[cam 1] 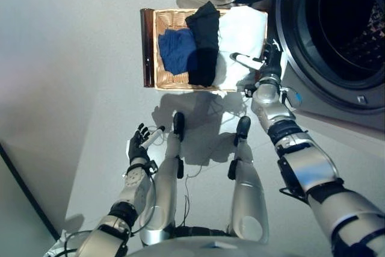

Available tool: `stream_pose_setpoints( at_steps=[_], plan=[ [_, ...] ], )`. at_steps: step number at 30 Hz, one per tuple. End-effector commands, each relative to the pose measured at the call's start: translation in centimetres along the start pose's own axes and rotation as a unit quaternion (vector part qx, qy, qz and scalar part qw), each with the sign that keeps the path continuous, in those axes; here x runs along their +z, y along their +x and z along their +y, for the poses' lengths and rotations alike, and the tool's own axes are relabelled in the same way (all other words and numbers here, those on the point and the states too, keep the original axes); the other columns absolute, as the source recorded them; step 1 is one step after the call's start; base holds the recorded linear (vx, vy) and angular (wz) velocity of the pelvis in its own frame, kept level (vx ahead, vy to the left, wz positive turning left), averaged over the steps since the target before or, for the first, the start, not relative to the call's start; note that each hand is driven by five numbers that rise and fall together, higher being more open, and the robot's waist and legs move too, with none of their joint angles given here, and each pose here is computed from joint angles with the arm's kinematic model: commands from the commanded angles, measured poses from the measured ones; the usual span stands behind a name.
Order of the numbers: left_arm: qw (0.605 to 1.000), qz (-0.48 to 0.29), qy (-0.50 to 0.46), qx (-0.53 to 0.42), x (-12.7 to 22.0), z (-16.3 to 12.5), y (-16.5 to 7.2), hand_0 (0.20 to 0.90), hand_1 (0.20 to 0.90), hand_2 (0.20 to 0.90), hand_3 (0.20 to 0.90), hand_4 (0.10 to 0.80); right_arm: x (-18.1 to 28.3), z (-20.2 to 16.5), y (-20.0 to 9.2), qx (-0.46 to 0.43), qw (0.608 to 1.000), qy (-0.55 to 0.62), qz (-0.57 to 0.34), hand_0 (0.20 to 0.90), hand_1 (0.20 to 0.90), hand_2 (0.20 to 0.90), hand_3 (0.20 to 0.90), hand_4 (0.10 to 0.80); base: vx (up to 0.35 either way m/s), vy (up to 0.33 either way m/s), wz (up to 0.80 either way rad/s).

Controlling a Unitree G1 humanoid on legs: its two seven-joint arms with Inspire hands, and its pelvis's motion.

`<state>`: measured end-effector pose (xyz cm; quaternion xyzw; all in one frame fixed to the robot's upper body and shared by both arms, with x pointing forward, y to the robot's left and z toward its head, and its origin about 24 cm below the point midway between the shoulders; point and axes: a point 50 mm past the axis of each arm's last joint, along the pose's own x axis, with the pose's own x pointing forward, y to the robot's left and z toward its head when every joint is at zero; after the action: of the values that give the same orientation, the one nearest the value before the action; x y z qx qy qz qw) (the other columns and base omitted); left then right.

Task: Pick up the clothes and place them into the washing machine

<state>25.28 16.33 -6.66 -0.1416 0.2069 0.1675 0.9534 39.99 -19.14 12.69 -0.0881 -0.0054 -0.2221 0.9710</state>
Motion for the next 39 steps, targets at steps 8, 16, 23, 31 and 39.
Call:
stream_pose_setpoints(
  at_steps=[8, 16, 23, 31, 39],
  plan=[
    [0.998, -0.060, 0.013, 0.008, 2.1, 1.1, 0.1, 0.900, 0.900, 0.900, 0.900, 0.800, 5.7, 2.0, 0.5, 0.026, 0.996, 0.034, -0.082, 0.900, 0.900, 0.900, 0.900, 0.800, 0.001, -0.002, 0.00],
    [0.997, -0.079, -0.001, -0.008, 3.1, 0.4, 0.0, 0.900, 0.900, 0.900, 0.900, 0.800, 7.2, 1.0, 1.3, 0.009, 0.996, 0.033, -0.087, 0.900, 0.900, 0.900, 0.900, 0.800, 0.000, 0.000, 0.00],
    [0.997, -0.082, 0.002, -0.015, 3.4, -0.2, 0.2, 0.900, 0.900, 0.900, 0.900, 0.800, 7.8, 1.0, 1.7, 0.012, 0.996, 0.020, -0.083, 0.900, 0.900, 0.900, 0.900, 0.800, 0.000, 0.000, 0.00],
    [0.997, -0.074, 0.011, -0.005, 3.2, -0.2, 0.6, 0.900, 0.900, 0.900, 0.900, 0.800, 8.2, 2.6, 1.1, 0.035, 0.995, 0.022, -0.086, 0.900, 0.900, 0.900, 0.900, 0.800, 0.002, 0.001, 0.00],
    [0.998, -0.055, 0.023, 0.003, 2.4, -0.1, 0.8, 0.900, 0.900, 0.900, 0.900, 0.800, 6.5, 3.7, 0.4, 0.049, 0.997, 0.025, -0.060, 0.900, 0.900, 0.900, 0.900, 0.800, 0.001, -0.001, 0.01]
  ],
)
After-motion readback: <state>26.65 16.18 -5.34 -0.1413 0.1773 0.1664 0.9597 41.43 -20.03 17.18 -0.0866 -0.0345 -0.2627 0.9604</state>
